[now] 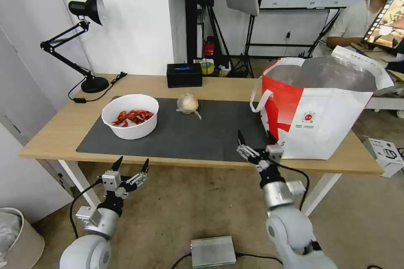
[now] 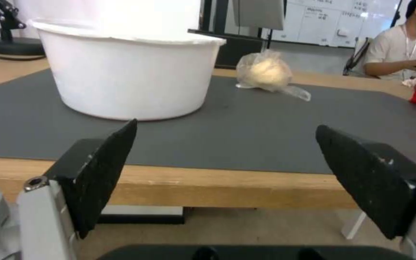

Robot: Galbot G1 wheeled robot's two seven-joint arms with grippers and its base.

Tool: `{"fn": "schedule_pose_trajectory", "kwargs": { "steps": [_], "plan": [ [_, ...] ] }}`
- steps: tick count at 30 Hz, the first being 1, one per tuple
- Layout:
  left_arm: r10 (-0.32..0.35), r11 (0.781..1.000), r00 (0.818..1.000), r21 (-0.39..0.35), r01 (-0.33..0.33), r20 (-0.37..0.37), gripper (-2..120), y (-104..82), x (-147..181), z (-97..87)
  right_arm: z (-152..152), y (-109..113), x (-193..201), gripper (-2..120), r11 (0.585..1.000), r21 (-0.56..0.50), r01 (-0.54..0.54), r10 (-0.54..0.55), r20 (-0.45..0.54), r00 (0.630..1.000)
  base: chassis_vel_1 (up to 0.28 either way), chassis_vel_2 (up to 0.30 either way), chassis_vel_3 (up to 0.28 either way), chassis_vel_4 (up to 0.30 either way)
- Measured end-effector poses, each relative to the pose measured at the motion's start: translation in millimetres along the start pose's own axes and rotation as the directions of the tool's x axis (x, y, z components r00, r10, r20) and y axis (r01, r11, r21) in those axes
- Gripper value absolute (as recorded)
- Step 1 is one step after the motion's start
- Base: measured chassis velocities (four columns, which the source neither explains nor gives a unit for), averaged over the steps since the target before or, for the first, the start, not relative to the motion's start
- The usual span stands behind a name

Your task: Pick up the trash from the table and place it into the takeout bag.

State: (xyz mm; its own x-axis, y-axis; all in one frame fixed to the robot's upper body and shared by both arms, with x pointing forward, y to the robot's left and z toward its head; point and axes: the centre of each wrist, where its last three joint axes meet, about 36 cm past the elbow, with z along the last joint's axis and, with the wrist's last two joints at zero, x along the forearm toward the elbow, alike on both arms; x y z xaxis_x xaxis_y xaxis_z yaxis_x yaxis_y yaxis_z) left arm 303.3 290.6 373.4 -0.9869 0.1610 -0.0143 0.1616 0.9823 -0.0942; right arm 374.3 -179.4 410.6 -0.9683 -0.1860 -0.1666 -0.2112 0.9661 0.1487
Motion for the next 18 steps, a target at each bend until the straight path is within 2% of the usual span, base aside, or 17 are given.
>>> {"fn": "schedule_pose_trajectory", "kwargs": {
  "steps": [8,18],
  "plan": [
    [-0.001,1.000,1.000,-0.006,0.001,-0.003,100,1.1,1,-0.4,1,11,-39,100,0.999,-0.008,0.045,-0.045,0.014,0.999,0.000,0.000,0.000,0.000],
    [-0.008,1.000,1.000,-0.012,0.008,-0.005,100,3.6,5,-2.0,-16,16,-114,100,0.996,-0.021,0.085,-0.084,0.049,0.995,0.000,0.000,0.000,0.000]
  ]
}}
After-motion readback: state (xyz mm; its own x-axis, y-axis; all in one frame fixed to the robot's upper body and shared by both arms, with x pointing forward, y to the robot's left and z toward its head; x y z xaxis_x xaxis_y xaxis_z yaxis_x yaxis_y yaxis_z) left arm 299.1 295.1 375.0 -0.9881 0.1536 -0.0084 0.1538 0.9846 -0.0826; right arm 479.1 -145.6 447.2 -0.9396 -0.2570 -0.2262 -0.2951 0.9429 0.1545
